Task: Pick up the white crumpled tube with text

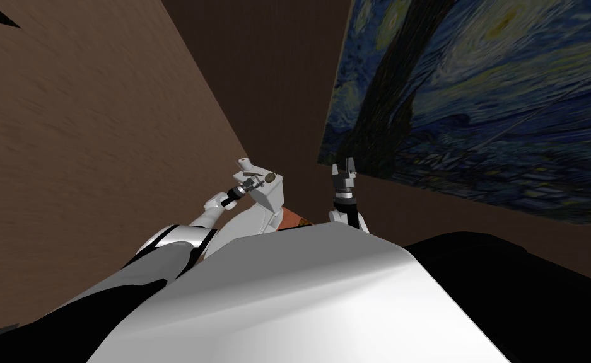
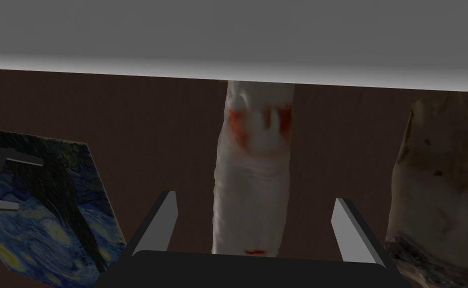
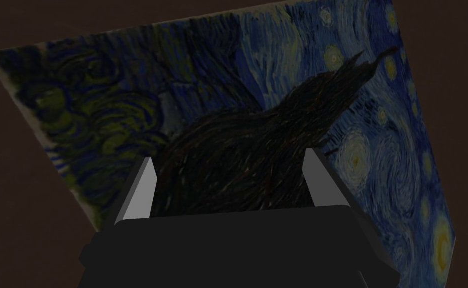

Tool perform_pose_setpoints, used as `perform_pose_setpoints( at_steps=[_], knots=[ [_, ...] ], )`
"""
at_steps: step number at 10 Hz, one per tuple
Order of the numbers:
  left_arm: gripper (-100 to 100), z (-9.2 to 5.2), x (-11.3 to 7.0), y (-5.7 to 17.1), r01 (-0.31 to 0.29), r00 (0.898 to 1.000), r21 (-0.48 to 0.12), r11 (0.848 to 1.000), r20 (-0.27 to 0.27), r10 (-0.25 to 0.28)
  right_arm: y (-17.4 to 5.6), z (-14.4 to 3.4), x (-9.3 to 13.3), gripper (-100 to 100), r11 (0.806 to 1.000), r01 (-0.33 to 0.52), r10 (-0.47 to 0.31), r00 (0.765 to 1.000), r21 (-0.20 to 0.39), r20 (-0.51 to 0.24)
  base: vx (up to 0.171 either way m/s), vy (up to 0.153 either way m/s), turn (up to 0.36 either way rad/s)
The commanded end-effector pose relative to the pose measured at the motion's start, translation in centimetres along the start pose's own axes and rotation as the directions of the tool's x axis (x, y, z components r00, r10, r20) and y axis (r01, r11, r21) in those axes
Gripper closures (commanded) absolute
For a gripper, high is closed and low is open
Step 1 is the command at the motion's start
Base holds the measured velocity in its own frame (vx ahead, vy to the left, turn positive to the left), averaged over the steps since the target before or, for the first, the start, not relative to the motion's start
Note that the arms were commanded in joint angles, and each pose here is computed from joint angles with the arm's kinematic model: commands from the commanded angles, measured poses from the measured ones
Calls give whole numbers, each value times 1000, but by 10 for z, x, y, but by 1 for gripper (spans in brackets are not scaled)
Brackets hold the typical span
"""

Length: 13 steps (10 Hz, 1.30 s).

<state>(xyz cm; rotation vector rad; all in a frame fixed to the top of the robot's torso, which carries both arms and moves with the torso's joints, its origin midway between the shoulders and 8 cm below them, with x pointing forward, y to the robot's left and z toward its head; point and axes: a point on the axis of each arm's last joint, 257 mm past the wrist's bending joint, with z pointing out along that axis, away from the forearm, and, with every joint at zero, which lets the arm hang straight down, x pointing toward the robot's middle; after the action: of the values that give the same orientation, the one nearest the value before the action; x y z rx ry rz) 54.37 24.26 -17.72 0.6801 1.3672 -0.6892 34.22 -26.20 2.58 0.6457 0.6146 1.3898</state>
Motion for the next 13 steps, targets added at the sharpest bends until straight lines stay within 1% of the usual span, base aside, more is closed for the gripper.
perform_pose_setpoints(
  at_steps=[1, 2, 3, 4, 5, 6, 7, 8, 9, 10, 11, 12, 13],
  knots=[
    [-100, 8, 3, 2, -2, 1000, -21, 1000, -4, 2, 0, 0, 0, 0, 1000, 0, 0, 1000, 0, 0, -53, 115, -86],
    [-100, 22, 2, 3, -4, 1000, -32, 999, 1, 4, 0, 0, 0, 0, 1000, 0, 0, 1000, 0, 0, -34, 104, -90],
    [-100, 22, 3, 4, -4, 1000, -39, 999, -2, 4, 0, 0, 0, 0, 1000, 0, 0, 1000, 0, 0, -44, 92, -52],
    [-100, 35, 3, 5, -6, 1000, -51, 999, 1, 6, 0, 0, 0, 0, 1000, 0, 0, 1000, 0, 0, -56, 80, -72],
    [-100, 35, 3, 6, -6, 1000, -57, 998, -2, 6, 0, 0, 0, 0, 1000, 0, 0, 1000, 0, 0, -49, 66, -63],
    [-100, 48, 3, 6, -8, 1000, -69, 998, 1, 8, 0, 0, 0, 0, 1000, 0, 0, 1000, 0, 0, -89, 97, -126],
    [-100, 48, 4, 7, -8, 1000, -73, 997, -2, 8, 0, 0, 0, 0, 1000, 0, 0, 1000, 0, 0, -73, 94, -75],
    [-100, 62, 3, 7, -9, 1000, -87, 996, -1, 9, 0, 0, 0, 0, 1000, 0, 0, 1000, 0, 0, -84, 97, -117],
    [-100, 62, 4, 8, -9, 1000, -90, 996, -3, 9, 0, 0, 0, 0, 1000, 0, 0, 1000, 0, 0, -58, 83, -53],
    [-100, 75, 4, 8, -10, 1000, -105, 994, -4, 10, 0, 0, 0, 0, 1000, 0, 0, 1000, 0, 0, -55, 91, -101],
    [-100, 88, 1, 4, -11, 1000, -105, 994, 2, 12, 0, 0, 0, 0, 1000, 0, 0, 1000, 0, 0, -63, 140, -177],
    [-100, 88, 4, 8, -11, 1000, -121, 993, -7, 11, 0, 0, 0, 0, 1000, 0, 0, 1000, 0, 0, -66, 119, -68],
    [-100, 101, 2, 6, -12, 1000, -128, 992, -6, 12, 0, 0, 0, 0, 1000, 0, 0, 1000, 0, 0, -70, 110, -74]
  ],
)
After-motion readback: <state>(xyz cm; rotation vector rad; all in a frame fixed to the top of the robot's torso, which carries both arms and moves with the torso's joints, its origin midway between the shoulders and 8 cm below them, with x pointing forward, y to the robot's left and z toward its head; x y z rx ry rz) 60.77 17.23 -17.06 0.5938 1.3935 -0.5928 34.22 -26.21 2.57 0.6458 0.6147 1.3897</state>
